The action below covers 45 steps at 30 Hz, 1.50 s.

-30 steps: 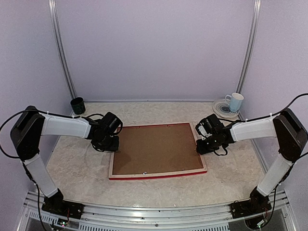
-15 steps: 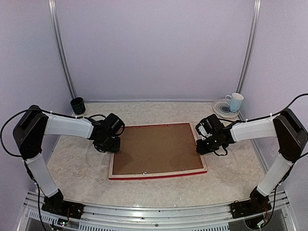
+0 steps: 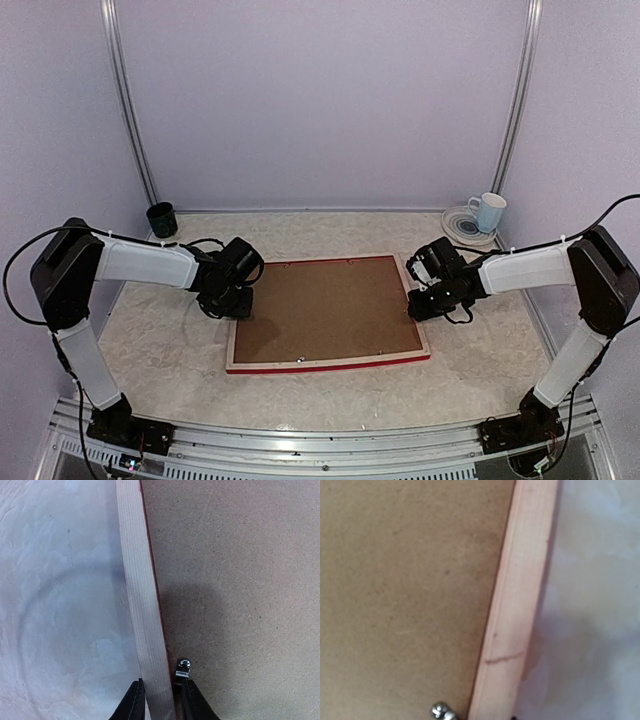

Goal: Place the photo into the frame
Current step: Press the fastener onto the backboard.

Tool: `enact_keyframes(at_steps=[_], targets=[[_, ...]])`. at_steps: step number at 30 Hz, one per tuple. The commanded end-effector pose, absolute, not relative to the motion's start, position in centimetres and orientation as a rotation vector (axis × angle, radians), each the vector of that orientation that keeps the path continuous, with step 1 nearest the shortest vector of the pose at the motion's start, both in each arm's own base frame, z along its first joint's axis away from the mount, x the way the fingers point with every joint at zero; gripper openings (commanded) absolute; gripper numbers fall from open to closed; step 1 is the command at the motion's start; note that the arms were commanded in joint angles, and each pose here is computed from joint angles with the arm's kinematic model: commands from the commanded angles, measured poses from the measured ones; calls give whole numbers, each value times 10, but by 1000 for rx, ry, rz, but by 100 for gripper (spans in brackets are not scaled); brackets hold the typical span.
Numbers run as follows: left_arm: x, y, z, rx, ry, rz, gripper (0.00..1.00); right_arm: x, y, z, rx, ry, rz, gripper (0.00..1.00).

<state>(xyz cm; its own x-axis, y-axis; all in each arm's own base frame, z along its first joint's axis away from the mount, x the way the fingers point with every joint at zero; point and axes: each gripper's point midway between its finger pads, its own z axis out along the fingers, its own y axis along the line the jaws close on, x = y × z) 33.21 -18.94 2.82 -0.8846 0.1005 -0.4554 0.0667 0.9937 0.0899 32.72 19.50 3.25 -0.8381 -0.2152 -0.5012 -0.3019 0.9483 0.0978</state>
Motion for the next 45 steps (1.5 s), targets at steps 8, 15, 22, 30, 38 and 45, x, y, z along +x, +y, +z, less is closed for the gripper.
enact_keyframes(at_steps=[8, 15, 22, 30, 38, 45], targets=[[308, -177, 8, 198, 2769, 196, 31, 319, 192, 28, -407, 2615, 211, 22], [306, -172, 3, 203, 2784, 221, 32, 318, 191, 29, -404, 2612, 211, 22], [303, -174, -7, 215, 2808, 200, 12, 319, 191, 29, -407, 2610, 209, 22], [302, -175, -4, 204, 2799, 199, 16, 319, 190, 29, -404, 2609, 210, 22], [320, -189, 16, 201, 2742, 135, 33, 319, 192, 30, -406, 2607, 218, 22], [329, -192, 10, 212, 2744, 154, 35, 318, 191, 29, -406, 2610, 218, 22]])
